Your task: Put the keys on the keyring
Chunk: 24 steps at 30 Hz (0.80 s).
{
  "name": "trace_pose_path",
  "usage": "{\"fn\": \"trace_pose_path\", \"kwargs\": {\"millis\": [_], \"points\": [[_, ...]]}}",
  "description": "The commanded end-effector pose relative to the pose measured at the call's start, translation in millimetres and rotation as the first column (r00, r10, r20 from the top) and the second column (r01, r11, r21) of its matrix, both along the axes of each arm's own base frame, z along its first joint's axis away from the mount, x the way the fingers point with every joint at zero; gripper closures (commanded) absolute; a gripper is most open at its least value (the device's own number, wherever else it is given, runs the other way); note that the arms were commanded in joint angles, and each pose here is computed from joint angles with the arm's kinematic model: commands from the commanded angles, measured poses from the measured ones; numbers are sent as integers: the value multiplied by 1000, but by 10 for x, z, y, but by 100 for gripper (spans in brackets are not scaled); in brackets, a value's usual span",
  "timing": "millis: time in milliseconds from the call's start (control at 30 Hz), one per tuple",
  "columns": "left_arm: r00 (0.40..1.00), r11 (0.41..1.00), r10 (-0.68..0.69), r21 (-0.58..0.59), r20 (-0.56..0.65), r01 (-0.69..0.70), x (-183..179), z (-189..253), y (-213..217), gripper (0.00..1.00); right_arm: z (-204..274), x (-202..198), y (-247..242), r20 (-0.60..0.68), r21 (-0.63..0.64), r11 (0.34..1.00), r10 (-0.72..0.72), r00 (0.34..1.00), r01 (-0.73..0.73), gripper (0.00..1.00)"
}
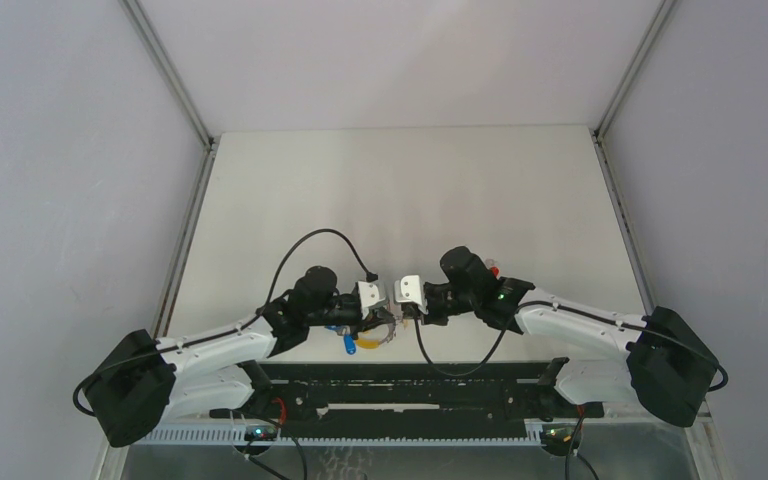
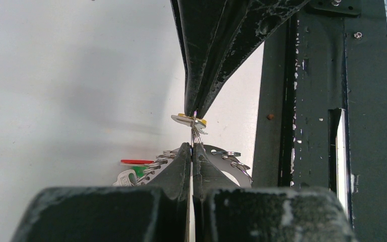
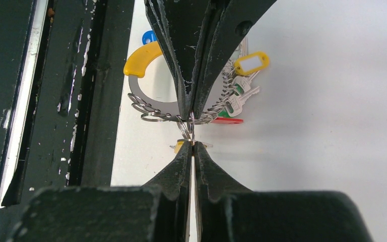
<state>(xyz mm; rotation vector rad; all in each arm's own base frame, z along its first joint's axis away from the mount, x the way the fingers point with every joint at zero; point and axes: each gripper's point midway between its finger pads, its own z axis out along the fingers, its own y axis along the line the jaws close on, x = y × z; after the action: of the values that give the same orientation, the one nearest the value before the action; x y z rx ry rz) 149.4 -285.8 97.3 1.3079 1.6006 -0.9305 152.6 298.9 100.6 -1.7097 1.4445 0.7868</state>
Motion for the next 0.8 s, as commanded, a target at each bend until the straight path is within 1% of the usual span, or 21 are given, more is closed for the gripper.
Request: {"fn": "trace_pose_path", "kwargs": {"millis": [0,300,767], "points": [[997,997,-27,-75,69,32,70,341,-154,100,220,68,130,29,64,998,10,1000,-12,100],[997,996,-33,-84,71,39,54,363,-161,100,178,51,153,7,50,998,25,1000,-25,100],[996,992,-51,-108,72,58,22,401,-189,100,216,12,224,15,73,996,58,998,-58,100]]}}
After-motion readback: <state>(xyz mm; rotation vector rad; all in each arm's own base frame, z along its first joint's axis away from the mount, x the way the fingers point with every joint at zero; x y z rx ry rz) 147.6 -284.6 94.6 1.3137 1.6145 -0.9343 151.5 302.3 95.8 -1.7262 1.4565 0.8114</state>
